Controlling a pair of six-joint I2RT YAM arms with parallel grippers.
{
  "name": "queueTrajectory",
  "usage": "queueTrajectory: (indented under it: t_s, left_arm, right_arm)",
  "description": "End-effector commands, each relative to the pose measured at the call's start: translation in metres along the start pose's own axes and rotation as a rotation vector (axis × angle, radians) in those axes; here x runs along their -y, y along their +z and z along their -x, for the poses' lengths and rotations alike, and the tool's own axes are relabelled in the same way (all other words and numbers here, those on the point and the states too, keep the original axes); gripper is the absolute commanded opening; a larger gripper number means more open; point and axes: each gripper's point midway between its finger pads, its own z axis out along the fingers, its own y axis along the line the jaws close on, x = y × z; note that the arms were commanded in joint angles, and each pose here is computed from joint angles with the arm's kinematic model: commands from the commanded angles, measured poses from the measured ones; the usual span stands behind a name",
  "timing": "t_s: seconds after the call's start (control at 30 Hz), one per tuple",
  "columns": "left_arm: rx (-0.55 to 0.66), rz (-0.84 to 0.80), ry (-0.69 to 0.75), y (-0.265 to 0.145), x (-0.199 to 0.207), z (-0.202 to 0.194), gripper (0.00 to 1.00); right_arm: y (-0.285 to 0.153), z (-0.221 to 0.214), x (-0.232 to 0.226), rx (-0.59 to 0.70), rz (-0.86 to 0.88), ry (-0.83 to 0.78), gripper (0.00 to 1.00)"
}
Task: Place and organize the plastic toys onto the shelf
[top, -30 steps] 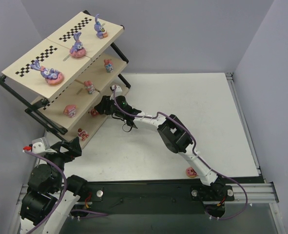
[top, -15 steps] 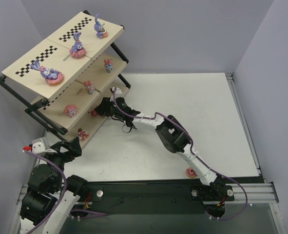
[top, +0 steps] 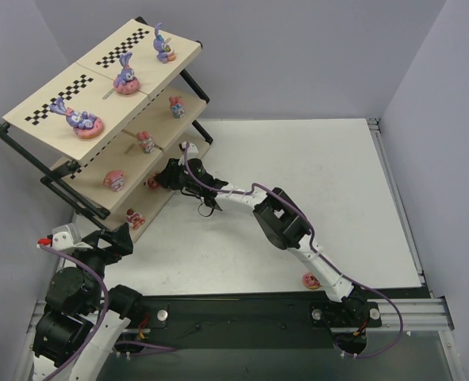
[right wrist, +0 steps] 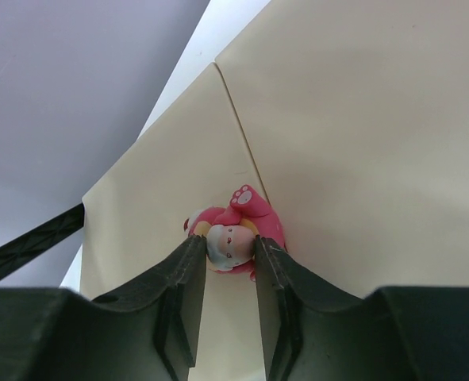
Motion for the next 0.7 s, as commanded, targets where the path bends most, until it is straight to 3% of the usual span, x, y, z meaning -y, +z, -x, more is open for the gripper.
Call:
queueTrajectory:
  t_s: [0.0,0.1,0.3,0.67]
  left_arm:
    - [0.141,-0.044,-0.078,-0.023,-0.004,0.030,0.97]
    - [0.140,-0.044,-0.079,-0.024,-0.004,0.030,0.97]
    - [0.144,-0.042,-0.082,-0.024,-0.004,0.031,0.97]
    - [0.140,-0.036,-0.081,-0.024,-0.005,0.030,0.97]
  right_arm:
    - [0.004,0.023,-0.018,0.060,0.045,0.012,0.24]
    - [0.002,0.024,-0.015,0.061,0.041,0.036,0.14]
    - [-0.004,0.031,-0.007,0.102,0.031,0.219,0.04]
    - [-0.023,0.040,0.013,0.216,-0.031,0.521,0.01]
